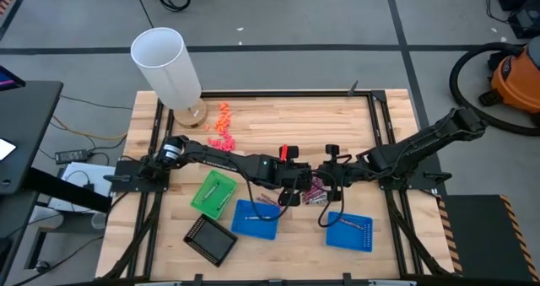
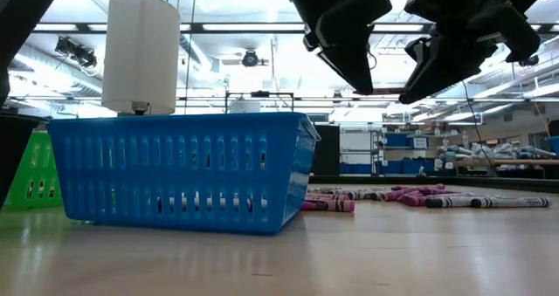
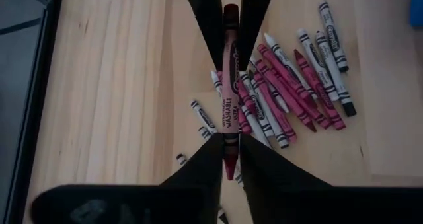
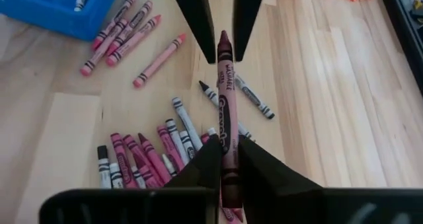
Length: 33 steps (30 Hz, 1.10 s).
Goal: Sort crayons
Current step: Put the pink crayon into the right blue basket
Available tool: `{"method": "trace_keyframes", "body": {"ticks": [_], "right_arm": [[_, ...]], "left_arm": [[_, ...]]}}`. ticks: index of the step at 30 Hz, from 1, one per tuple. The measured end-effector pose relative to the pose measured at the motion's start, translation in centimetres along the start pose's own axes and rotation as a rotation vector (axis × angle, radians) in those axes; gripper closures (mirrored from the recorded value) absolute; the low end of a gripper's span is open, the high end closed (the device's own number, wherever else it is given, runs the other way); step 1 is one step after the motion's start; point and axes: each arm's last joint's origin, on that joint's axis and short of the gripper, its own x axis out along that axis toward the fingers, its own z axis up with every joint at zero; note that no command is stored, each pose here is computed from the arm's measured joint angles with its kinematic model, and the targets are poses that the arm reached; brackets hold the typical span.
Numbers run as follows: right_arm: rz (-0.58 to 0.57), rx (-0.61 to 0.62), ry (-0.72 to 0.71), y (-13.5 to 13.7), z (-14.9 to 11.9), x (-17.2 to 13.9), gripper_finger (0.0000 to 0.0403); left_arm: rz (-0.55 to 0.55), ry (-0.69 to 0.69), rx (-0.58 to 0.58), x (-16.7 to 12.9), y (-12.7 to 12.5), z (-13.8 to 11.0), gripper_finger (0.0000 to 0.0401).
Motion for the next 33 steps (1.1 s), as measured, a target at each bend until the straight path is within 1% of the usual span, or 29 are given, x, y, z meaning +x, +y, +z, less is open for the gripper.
{"method": "trace_keyframes", "body": {"ticks": [3,6,8,10,14,20,24,27,31,33], "right_arm": [[0.002,0.016,0.018,0.0,-0.2,0.0,0.0353],[0.041,0.037,0.053,0.1,-0.5,0.0,0.0353],[0.068,0.058,0.074,0.2,-0.7,-0.1,0.0354],[0.093,0.076,0.102,0.4,-0.9,-0.1,0.0354],[0.128,0.093,0.163,0.8,-1.5,-0.4,0.0354],[0.205,0.148,0.221,1.3,-2.0,-0.6,0.0354],[0.241,0.214,0.238,1.9,-2.1,-0.9,0.0353],[0.27,0.265,0.256,2.6,-2.2,-1.4,0.0353],[0.301,0.32,0.282,3.7,-1.5,-2.8,0.0353],[0.297,0.32,0.288,4.3,-1.1,-3.7,0.0353]], "left_arm": [[0.0,0.001,0.0,0.0,0.0,0.0,0.0291],[0.006,0.019,0.004,0.0,0.0,-0.2,0.0252],[0.026,0.035,0.021,-0.2,-0.3,-0.4,0.0234],[0.034,0.046,0.044,-0.4,-0.8,-0.5,0.0225],[0.021,0.079,0.084,-1.0,-1.7,-1.0,0.0223],[0.013,0.137,0.143,-1.3,-2.8,-1.9,0.0245],[0.014,0.17,0.164,-0.7,-3.6,-3.6,0.0257],[0.023,0.138,0.136,-1.1,-4.1,-4.4,0.0259],[0.004,0.036,0.076,-3.0,-4.9,-4.7,0.026],[-0.004,-0.041,0.047,-4.0,-5.4,-4.6,0.026]]}}
